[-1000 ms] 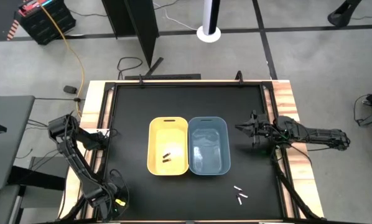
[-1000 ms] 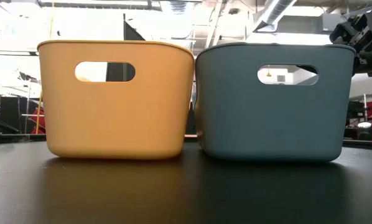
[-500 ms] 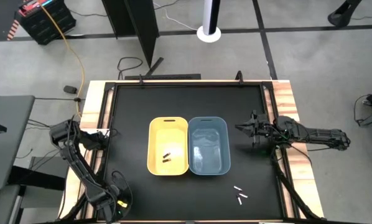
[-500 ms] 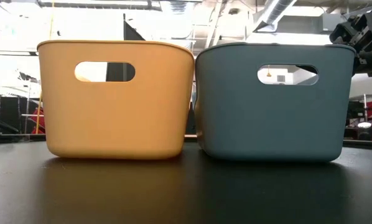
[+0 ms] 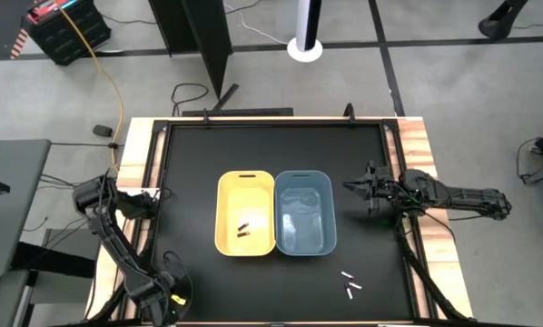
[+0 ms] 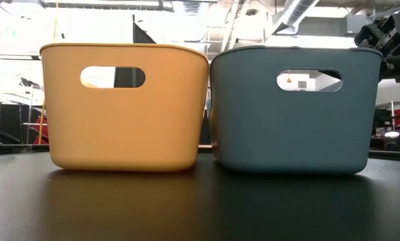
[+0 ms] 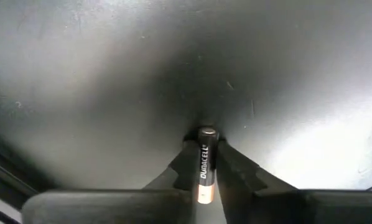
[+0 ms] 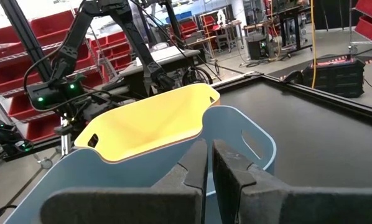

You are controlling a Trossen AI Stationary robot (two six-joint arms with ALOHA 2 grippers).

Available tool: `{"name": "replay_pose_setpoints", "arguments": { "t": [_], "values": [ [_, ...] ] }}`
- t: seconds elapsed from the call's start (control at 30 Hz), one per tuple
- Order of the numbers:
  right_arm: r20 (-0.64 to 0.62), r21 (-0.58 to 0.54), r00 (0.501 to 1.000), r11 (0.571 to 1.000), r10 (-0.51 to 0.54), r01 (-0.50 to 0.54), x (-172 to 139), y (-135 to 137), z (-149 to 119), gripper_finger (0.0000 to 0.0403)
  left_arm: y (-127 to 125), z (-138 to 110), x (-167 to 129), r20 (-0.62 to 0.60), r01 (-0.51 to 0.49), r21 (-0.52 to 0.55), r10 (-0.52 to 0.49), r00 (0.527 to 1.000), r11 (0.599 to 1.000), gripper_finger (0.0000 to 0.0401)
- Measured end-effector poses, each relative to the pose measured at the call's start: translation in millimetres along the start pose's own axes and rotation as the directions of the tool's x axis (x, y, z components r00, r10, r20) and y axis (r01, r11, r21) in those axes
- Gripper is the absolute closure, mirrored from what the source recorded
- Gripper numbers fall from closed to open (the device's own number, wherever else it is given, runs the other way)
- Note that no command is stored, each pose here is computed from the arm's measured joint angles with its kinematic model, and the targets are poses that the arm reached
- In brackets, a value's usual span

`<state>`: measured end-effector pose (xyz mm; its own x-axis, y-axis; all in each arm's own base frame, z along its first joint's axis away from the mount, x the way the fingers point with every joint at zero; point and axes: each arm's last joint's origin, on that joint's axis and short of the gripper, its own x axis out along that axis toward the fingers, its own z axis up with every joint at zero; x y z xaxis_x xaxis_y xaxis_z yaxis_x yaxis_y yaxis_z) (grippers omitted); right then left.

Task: Sort batteries
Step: Put the black battery into the yellow bin

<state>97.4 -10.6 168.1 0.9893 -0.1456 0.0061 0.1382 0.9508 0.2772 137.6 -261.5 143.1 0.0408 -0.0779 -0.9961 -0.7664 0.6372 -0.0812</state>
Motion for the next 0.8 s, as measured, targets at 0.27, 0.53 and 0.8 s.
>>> {"name": "replay_pose_setpoints", "arguments": {
  "t": [0.27, 0.53, 0.8],
  "values": [
    [0.000, 0.000, 1.000, 1.000, 0.000, 0.000, 0.0, 0.0, 0.0, 0.0360, 3.0, 1.3, 4.8, 0.002, 0.007, 0.005, -0.007, 1.000, 1.000, 0.0379],
    [0.000, 0.000, 1.000, 1.000, 0.000, 0.000, 0.0, 0.0, 0.0, 0.0360, 3.1, 1.6, 5.2, 0.007, 0.007, 0.031, -0.008, 1.000, 0.999, 0.0381],
    [0.000, 0.000, 1.000, 1.000, 0.000, 0.000, 0.0, 0.0, 0.0, 0.0360, -0.5, 1.1, 0.5, 0.047, 0.012, 0.056, -0.015, 0.999, 0.998, 0.0382]
  ]
}}
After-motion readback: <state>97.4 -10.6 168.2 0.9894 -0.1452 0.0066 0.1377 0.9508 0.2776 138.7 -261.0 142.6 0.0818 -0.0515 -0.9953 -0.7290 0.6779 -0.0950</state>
